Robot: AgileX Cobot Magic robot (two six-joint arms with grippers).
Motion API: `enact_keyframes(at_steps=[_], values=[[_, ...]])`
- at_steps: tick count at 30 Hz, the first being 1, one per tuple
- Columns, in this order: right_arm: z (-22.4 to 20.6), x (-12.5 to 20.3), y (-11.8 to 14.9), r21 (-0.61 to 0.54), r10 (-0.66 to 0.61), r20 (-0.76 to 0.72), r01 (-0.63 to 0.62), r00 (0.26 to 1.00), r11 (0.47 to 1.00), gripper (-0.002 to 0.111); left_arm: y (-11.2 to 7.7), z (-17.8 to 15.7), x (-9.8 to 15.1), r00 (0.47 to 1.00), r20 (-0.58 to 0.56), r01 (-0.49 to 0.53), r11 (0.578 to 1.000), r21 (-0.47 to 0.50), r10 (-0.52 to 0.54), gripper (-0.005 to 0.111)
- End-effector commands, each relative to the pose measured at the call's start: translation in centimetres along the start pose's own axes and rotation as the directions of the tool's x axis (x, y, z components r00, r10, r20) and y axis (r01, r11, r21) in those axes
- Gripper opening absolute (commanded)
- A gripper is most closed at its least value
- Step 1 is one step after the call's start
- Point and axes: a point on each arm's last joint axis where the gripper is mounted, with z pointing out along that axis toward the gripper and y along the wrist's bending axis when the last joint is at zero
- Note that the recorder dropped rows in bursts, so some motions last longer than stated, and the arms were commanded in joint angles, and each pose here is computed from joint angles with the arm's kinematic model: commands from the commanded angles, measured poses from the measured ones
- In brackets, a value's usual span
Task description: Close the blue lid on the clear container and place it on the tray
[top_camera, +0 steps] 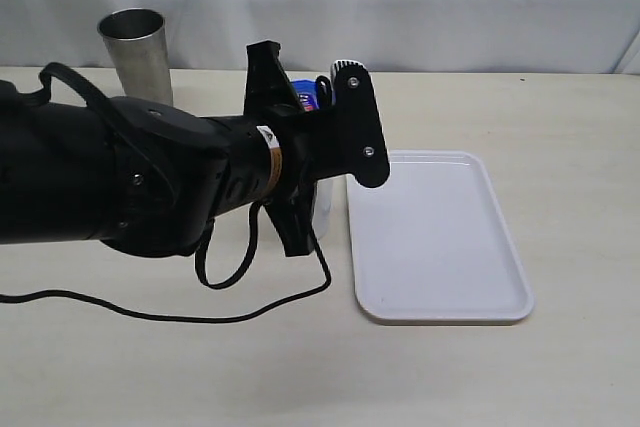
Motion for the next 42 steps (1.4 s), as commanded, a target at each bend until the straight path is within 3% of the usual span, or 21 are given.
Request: enact_keyframes(at_steps=[1, 19, 42], values=[[-0.01, -0.03, -0.01, 0.003, 0.004, 0.015, -0.004, 1.0, 1.0, 0.005, -0.05, -0.24, -0.09, 1.0, 0.008, 0.0, 1.0, 0.012, 0.0, 0.0], [-0.01, -0.03, -0.01, 0.003, 0.004, 0.015, -0.004, 1.0, 1.0, 0.005, -0.22, -0.25, 0.22, 0.987, -0.02, -0.157, 0.987, 0.034, 0.158, 0.0], [-0.01, -0.03, -0.01, 0.003, 0.004, 0.015, -0.004, 1.0, 1.0, 0.005, 0.09, -0.66, 0.12, 0.996, -0.013, -0.082, 0.996, 0.027, 0.083, 0.0]])
